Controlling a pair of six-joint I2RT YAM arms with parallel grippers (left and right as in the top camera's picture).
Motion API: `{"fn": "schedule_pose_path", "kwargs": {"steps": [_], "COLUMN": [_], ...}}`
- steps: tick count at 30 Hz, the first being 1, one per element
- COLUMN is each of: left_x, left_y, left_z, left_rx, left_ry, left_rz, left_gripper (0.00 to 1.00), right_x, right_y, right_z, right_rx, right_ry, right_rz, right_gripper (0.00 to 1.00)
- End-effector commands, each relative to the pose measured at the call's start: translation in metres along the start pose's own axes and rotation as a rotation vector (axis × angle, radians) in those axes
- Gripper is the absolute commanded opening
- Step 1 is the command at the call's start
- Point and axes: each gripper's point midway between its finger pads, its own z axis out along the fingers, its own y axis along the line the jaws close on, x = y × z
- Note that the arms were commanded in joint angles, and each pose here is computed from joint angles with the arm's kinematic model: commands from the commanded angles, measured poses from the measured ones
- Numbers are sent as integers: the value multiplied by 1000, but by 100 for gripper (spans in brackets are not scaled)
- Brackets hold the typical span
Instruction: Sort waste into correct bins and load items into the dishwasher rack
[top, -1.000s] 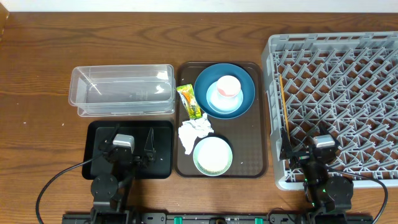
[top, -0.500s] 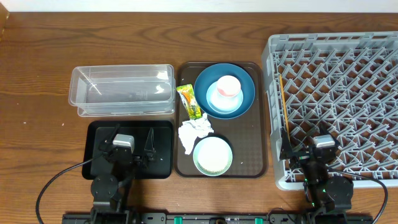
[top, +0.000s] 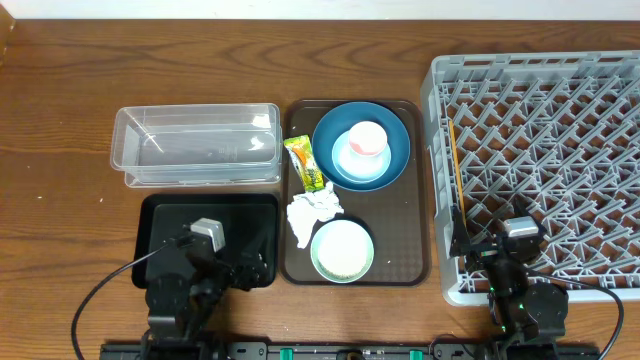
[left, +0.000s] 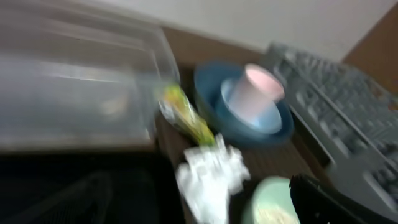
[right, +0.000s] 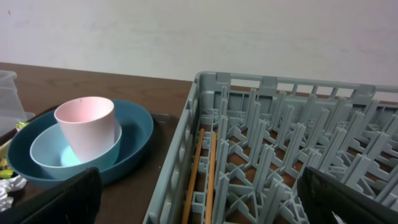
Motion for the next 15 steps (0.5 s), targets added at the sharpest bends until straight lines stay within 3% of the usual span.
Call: {"fn": "schedule_pose_path", "kwargs": {"steps": [1, 7, 15], "left_x": [-33, -81, -88], "left_y": [-30, -51, -47], "left_z": [-21, -50, -44], "left_rx": [70, 4, -161], "left_ry": [-36, -23, 376], "left_rz": [-27, -45, -224], "left_gripper": [94, 95, 95], "right_x": [2, 2, 2], "right_y": [3, 3, 3], "right_z": [0, 0, 0], "right_rx": [-11, -11, -11], "right_ry": [6, 6, 6], "right_rz": [-11, -11, -11], "right_gripper": [99, 99, 99]}}
